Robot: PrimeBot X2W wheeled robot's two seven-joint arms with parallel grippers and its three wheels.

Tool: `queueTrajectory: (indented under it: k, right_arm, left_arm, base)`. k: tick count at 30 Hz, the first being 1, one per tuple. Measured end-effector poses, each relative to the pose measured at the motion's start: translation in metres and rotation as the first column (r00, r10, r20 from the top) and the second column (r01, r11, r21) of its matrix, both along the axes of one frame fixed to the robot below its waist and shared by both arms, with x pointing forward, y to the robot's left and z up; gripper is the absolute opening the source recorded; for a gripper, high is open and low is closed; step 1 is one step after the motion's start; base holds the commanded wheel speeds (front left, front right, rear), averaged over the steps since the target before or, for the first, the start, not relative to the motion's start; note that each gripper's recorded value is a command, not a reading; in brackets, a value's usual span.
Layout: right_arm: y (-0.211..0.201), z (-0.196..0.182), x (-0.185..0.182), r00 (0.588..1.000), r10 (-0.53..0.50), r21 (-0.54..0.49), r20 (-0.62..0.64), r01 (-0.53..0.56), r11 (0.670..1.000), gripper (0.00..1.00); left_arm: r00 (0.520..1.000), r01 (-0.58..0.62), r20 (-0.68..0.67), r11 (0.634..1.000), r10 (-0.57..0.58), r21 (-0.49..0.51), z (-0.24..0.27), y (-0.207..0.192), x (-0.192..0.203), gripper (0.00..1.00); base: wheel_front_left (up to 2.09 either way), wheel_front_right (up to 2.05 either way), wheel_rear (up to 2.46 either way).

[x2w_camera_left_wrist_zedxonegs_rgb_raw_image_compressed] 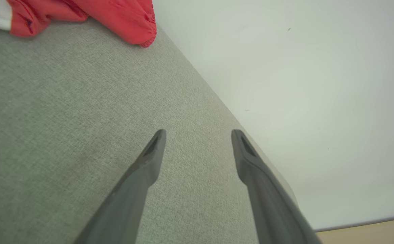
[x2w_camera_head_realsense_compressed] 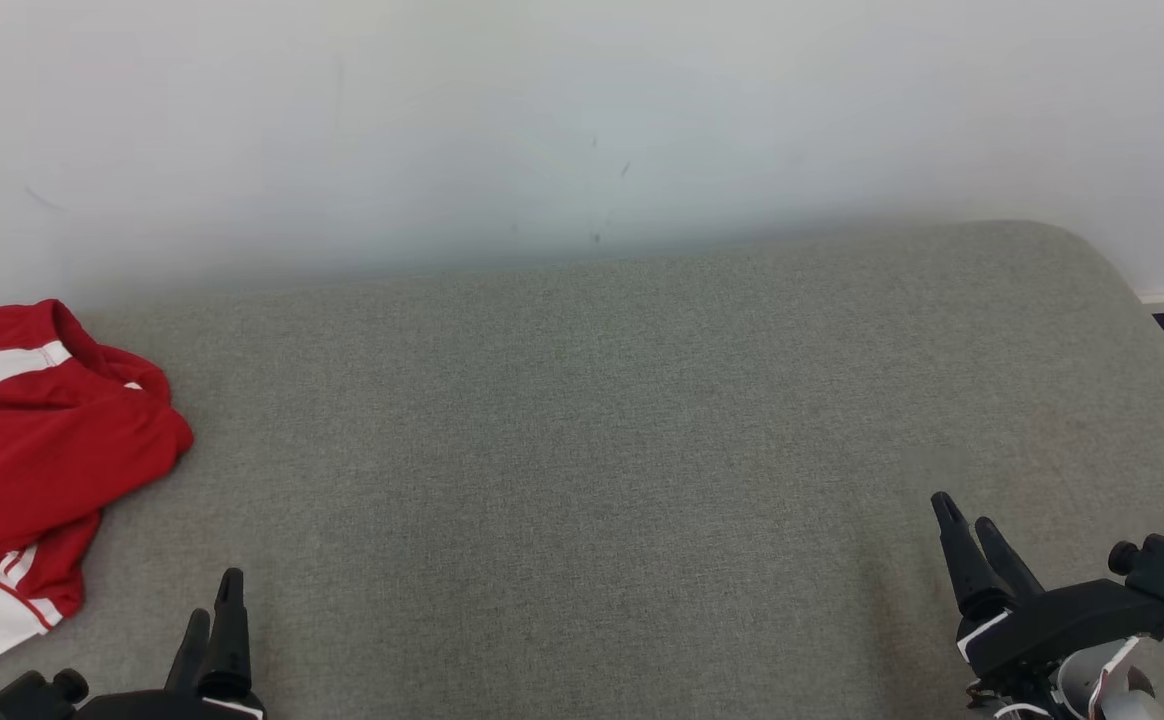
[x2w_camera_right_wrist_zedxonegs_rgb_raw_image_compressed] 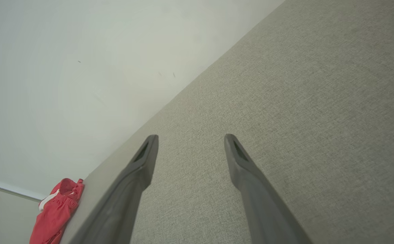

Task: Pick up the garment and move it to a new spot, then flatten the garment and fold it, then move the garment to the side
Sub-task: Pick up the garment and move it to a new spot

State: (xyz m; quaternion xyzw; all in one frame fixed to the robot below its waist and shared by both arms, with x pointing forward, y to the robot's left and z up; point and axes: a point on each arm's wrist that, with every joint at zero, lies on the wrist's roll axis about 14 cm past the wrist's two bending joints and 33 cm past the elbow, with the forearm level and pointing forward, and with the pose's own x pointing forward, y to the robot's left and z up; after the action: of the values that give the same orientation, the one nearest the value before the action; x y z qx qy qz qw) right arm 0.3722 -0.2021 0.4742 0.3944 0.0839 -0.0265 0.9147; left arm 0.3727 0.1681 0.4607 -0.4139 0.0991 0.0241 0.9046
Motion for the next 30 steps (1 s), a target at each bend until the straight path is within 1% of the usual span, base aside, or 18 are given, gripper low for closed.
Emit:
queueTrajectory:
  k: [7, 16, 17, 18, 25, 30]
  right_arm:
    - [-0.004, 0.008, 0.004, 1.0, 0.008, -0.105, 0.017, -0.006, 0.995, 1.0]
    - [-0.005, 0.016, 0.006, 0.999, 0.036, -0.258, 0.035, -0.026, 0.966, 1.0]
    - [-0.005, 0.016, 0.005, 0.998, 0.048, -0.298, 0.033, -0.036, 0.954, 1.0]
    - [-0.005, 0.017, 0.005, 0.998, 0.052, -0.315, 0.033, -0.039, 0.948, 1.0]
    - [-0.007, 0.026, 0.005, 0.997, 0.059, -0.397, 0.058, -0.031, 0.917, 1.0]
    - [-0.011, 0.031, 0.005, 0.995, 0.066, -0.467, 0.071, -0.026, 0.884, 1.0]
  left_arm:
    - [1.0, 0.016, 0.0, 0.992, -0.016, 0.125, 0.001, 0.0, 0.001, 1.0]
    - [0.999, 0.029, 0.03, 0.963, -0.038, 0.27, 0.01, -0.003, 0.004, 1.0]
    - [0.998, 0.033, 0.037, 0.95, -0.047, 0.31, 0.013, -0.004, 0.004, 1.0]
    - [0.998, 0.037, 0.04, 0.945, -0.053, 0.325, 0.014, -0.005, 0.004, 1.0]
    - [0.995, 0.033, 0.066, 0.897, -0.069, 0.44, 0.024, -0.005, 0.005, 1.0]
    - [0.994, 0.025, 0.082, 0.857, -0.078, 0.514, 0.03, -0.003, 0.005, 1.0]
  base:
    - [0.0, 0.0, 0.0]
    - [0.0, 0.0, 0.0]
    - [0.0, 0.0, 0.0]
    - [0.0, 0.0, 0.0]
    - [0.0, 0.0, 0.0]
    - [0.0, 0.0, 0.0]
